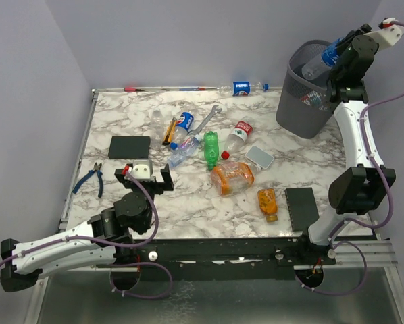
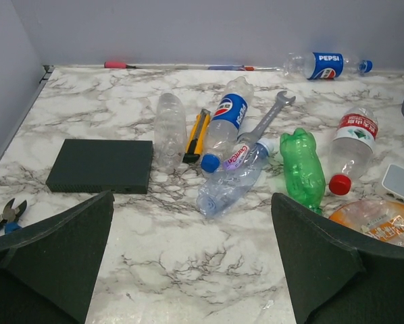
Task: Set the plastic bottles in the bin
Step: Place the plastic bottle in the trash bin, then pick up the plastic bottle from the corner of the board.
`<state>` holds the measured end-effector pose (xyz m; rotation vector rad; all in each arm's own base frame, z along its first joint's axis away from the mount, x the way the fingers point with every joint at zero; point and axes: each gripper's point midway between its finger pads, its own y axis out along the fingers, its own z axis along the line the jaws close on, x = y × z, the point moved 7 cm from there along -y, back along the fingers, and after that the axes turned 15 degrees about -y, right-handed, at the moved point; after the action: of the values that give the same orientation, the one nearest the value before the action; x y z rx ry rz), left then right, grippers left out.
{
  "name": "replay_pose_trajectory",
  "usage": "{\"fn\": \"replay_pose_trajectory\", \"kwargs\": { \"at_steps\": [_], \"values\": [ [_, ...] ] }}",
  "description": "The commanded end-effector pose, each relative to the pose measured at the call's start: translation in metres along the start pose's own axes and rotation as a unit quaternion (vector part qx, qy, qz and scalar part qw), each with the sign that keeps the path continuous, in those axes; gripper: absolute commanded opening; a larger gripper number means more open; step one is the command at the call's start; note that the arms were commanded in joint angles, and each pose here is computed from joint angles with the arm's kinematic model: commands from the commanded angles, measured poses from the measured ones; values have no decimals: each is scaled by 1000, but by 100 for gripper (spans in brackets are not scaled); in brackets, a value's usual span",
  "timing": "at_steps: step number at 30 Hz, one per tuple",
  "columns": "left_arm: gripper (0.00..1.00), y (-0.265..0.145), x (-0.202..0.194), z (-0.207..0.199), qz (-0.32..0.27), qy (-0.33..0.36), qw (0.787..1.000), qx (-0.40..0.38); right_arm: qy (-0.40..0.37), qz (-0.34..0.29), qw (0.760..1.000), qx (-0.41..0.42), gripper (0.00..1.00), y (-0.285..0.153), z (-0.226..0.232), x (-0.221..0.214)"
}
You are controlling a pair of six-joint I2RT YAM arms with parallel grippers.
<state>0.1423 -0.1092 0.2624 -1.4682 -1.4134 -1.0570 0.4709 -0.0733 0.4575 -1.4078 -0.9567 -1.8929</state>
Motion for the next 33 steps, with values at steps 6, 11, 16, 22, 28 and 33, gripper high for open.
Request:
{"fn": "replay_pose_trajectory", "kwargs": {
  "at_steps": [6,11,16,22,28,33],
  "values": [
    [99,2,-2,-7,6,-1,1000,-9,-17,39,996,84,46,-3,17,-29],
    [99,3,-2,-6,7,1,1000,-9,20,33,993,112,76,-9,24,-6],
    [99,3,-4,-9,11,0,1000,-16,89,-4,985,150,82,-29,28,52],
    [99,5,-11,-16,24,12,999,-30,136,-20,949,285,90,-99,45,126],
    [99,7,-18,-21,35,20,998,-39,99,27,881,462,99,-228,73,111],
    [99,7,-23,-24,46,26,997,-55,73,161,839,515,100,-301,60,21]
  ]
}}
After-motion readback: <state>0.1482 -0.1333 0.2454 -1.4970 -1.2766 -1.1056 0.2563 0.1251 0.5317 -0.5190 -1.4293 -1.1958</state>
